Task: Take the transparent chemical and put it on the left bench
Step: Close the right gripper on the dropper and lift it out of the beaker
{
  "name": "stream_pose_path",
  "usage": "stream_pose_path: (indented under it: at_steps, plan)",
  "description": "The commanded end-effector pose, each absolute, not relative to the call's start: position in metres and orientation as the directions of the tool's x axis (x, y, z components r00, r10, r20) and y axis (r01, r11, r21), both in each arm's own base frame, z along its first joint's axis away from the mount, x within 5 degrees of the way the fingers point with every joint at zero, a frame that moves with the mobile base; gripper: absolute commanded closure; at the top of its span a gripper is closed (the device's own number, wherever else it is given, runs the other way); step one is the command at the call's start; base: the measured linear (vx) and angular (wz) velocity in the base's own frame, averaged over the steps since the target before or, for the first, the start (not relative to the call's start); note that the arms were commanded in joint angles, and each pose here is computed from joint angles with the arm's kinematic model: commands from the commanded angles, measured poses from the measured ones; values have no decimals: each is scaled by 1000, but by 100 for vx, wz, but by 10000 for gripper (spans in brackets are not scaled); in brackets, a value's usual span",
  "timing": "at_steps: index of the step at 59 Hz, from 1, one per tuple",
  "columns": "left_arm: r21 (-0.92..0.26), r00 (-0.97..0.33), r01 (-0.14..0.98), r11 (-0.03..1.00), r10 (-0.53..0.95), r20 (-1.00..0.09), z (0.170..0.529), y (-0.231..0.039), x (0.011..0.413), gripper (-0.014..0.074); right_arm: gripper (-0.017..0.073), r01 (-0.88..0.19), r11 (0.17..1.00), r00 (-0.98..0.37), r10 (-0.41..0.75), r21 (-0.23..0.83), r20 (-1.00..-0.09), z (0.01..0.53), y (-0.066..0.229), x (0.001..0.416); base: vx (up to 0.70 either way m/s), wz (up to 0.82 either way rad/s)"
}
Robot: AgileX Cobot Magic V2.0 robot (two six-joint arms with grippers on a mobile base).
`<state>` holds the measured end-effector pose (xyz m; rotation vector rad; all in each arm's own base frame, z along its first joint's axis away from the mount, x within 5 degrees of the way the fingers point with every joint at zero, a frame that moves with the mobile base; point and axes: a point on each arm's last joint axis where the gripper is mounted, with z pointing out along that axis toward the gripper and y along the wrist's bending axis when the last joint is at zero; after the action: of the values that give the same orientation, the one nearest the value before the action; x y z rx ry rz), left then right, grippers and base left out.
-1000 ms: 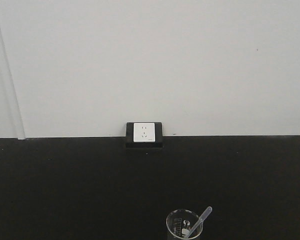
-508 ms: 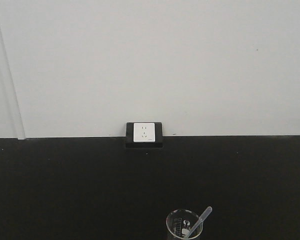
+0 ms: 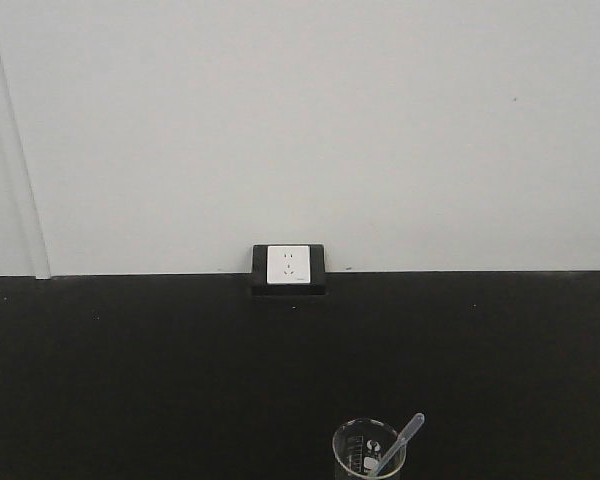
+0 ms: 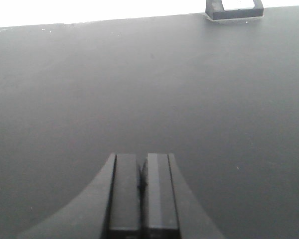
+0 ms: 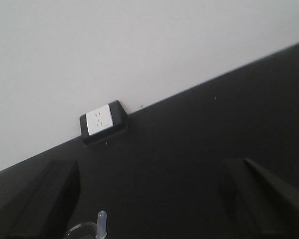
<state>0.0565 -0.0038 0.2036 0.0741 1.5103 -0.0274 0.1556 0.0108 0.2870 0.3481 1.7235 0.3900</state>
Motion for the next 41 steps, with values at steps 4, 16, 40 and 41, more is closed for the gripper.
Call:
stream_pose_path:
  at_steps: [4, 16, 40, 41]
  plan:
    - [23, 141, 63, 998, 14, -990, 206, -4, 55, 597, -15, 10, 833, -171, 546, 553, -820, 295, 17, 184, 0, 0]
    - [23, 141, 63, 998, 14, -990, 206, -4, 55, 597, 1, -129, 846, -283, 469, 518, -837, 297, 63, 234, 0, 0]
    - [23, 141, 63, 998, 14, -990, 206, -4, 55, 597, 1, -121, 849, -472, 407, 515, -782, 246, 119, 309, 0, 0]
    - [23, 141, 63, 998, 14, -990, 206, -4, 55, 597, 1, -119, 850, -475, 406, 514, -781, 243, 120, 310, 0, 0]
